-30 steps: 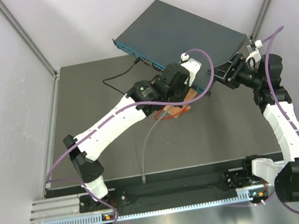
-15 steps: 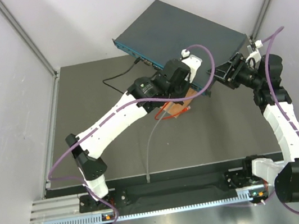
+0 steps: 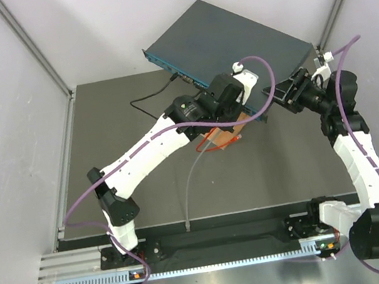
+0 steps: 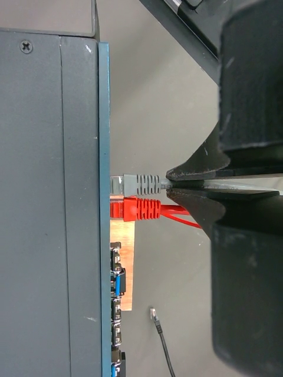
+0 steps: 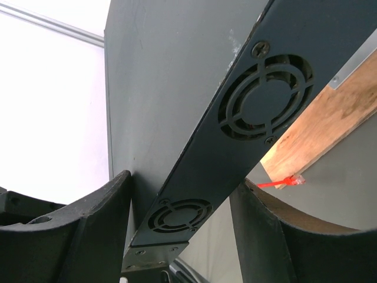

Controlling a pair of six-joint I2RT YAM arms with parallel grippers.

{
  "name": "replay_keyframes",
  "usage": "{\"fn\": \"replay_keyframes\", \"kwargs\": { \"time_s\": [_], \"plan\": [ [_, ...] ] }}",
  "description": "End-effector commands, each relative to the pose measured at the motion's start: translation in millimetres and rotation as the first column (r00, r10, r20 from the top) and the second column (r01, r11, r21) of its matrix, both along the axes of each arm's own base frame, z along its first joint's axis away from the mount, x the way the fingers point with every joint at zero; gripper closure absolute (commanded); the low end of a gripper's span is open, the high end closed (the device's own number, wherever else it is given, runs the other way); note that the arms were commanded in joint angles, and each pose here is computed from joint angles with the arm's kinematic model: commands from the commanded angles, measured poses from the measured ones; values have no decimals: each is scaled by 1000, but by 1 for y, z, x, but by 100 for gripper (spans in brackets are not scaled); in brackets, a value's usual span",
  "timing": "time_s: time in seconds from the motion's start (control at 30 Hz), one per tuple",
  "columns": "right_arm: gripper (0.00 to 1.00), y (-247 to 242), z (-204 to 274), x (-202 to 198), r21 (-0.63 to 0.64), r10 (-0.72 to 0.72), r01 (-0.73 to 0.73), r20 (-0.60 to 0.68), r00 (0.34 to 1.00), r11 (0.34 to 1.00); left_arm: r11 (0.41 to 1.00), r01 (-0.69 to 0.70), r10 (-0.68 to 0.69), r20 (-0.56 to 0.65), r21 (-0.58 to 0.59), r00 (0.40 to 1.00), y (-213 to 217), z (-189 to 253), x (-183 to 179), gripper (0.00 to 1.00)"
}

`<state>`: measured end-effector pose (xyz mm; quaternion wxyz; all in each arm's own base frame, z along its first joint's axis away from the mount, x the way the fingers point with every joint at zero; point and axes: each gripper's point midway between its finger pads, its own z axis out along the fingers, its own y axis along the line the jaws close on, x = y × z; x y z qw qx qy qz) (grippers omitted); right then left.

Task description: Insert the plug into the switch port

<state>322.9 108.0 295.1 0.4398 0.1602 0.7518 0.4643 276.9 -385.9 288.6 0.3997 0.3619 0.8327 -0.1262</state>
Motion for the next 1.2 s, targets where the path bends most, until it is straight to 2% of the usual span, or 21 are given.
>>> {"fn": "replay_keyframes", "kwargs": {
  "time_s": [0.0, 0.3, 0.53, 1.0, 1.17],
  "plan": [
    [100, 22, 5, -14, -62, 114, -109, 92, 989, 992, 984, -16, 41, 141, -176, 989, -27, 46, 33, 100],
    [100, 23, 2, -12, -65, 124, -119, 84, 989, 991, 981, -14, 47, 168, -196, 985, -29, 51, 44, 100],
    [100, 23, 12, -10, -76, 134, -126, 108, 985, 989, 977, -28, 70, 193, -211, 979, -13, 58, 48, 100],
    [100, 29, 4, -17, -56, 144, -139, 96, 985, 989, 959, 3, 55, 196, -283, 979, -43, 66, 62, 100],
    [100, 30, 6, -15, -66, 156, -150, 99, 983, 987, 964, 24, 28, 192, -263, 981, -40, 66, 58, 100]
  ]
}}
